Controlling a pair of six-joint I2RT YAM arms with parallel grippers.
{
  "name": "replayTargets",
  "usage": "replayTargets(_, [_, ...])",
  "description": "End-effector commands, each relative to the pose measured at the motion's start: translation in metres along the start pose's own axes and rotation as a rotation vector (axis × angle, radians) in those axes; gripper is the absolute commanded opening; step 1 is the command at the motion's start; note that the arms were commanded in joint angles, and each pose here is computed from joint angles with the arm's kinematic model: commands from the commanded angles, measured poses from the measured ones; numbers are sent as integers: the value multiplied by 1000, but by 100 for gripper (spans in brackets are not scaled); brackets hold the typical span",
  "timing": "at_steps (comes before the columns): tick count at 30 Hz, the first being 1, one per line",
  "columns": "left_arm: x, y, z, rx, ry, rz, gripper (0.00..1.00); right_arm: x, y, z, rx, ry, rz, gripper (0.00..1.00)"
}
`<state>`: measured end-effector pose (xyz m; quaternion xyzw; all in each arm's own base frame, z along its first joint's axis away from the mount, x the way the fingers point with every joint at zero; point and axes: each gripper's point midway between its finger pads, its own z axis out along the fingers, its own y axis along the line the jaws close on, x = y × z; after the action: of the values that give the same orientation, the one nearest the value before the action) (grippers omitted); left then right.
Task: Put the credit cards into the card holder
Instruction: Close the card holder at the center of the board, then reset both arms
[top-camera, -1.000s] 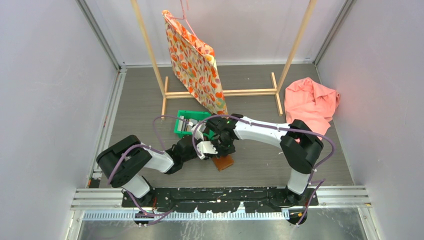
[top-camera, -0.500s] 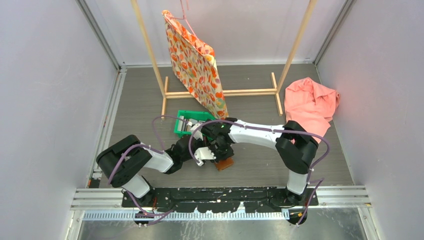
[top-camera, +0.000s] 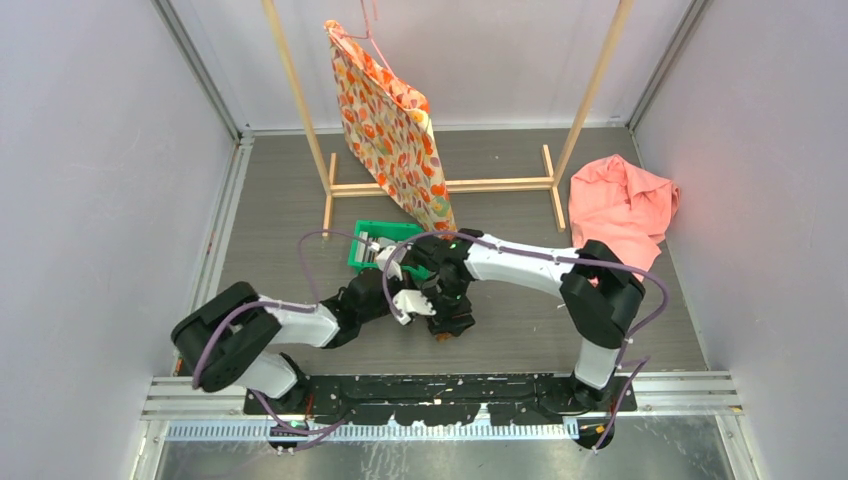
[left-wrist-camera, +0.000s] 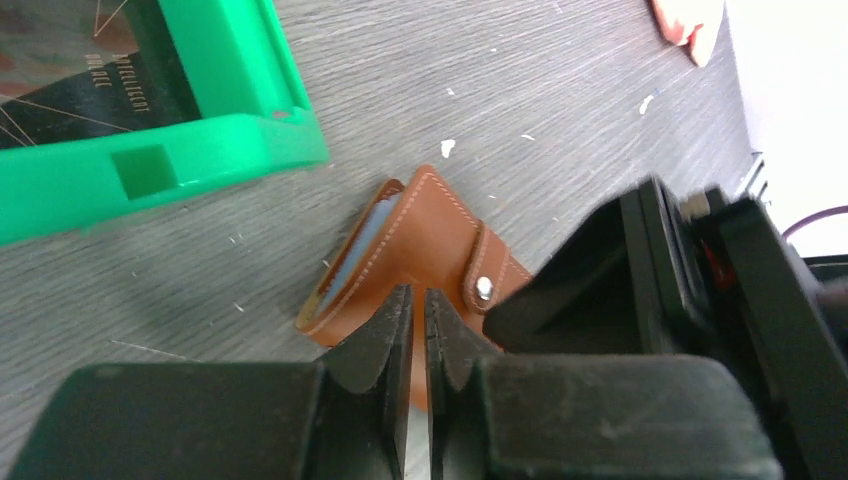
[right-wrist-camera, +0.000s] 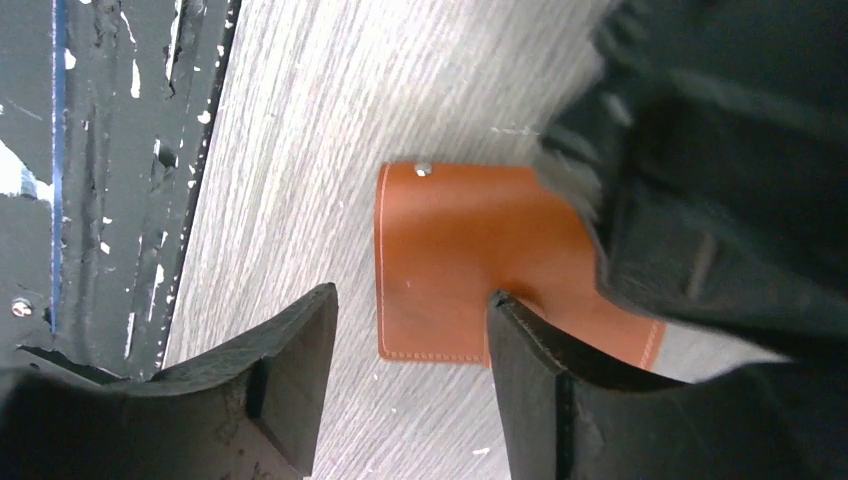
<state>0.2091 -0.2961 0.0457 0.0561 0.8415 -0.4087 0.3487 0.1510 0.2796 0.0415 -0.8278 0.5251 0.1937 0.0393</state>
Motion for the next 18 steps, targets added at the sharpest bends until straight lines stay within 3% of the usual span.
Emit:
replayTargets(1, [-19,-14,-15,-9,-15,56,13,-17,1,-44,69,-131,5,64])
replayTargets(6, [-38,-31,-38,-8,-36,102,31,0,-2,-80,150,-178,84,68])
replayTargets(11, [-63,-52,-74,1,-70,175,46,35,-12,-141,358,-279,318,72])
replayTargets(14, [-85,-65,-102,-11,-101,248,69,64,-13,-191,542,-399,526,78])
replayTargets(16, [-105,-76,-121,-24,-134,298,85,83,-9,-224,644,-497,671,94])
replayTargets(18, [-129,-86,-140,-51,-168,352,95,102,-3,-252,725,-603,828,100])
